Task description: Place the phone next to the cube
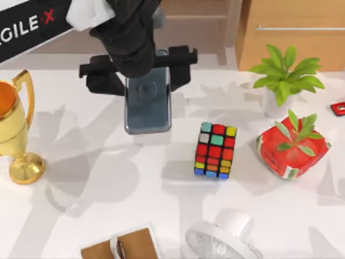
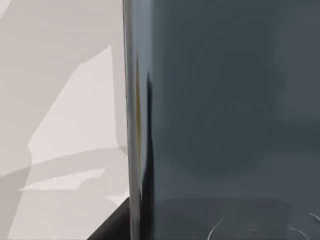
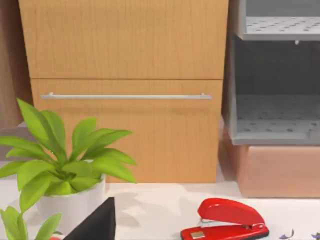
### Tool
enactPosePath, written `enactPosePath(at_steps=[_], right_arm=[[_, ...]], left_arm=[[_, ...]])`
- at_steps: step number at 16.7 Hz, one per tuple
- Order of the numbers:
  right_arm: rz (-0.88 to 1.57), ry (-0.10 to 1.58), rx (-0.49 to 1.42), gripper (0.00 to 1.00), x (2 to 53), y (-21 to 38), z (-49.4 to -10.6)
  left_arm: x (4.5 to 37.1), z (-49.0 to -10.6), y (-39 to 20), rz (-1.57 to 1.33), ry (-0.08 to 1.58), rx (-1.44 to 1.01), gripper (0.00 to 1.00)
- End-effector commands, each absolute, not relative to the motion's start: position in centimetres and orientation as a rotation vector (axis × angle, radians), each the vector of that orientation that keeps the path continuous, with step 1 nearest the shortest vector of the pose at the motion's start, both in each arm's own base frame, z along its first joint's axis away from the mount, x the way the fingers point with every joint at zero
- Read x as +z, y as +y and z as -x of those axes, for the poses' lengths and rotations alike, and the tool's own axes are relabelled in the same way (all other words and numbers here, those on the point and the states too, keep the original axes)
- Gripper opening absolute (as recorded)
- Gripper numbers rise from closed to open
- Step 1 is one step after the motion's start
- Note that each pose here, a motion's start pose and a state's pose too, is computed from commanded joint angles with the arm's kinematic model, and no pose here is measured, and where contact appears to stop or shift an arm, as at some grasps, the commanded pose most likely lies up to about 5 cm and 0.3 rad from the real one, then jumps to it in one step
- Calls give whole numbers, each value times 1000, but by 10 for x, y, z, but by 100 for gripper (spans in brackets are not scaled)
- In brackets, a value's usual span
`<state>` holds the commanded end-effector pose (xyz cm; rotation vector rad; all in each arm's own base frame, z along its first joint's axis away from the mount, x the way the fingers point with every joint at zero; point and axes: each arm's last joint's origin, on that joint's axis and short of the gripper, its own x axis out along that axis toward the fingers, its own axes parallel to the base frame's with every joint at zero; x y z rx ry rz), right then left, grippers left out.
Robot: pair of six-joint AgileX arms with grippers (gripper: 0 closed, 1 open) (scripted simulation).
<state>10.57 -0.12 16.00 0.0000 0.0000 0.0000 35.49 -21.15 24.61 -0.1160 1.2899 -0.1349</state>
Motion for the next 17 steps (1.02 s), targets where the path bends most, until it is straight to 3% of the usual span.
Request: enactPosePath(at_steps=[8,17], right_arm=[[0,0,0,100,160,-1,-106],[0,0,0,100,160,-1,-106]], left_arm=[[221,-358,-214,98,1324,-120,0],[136,-353,-211,2,1523,-32,0]])
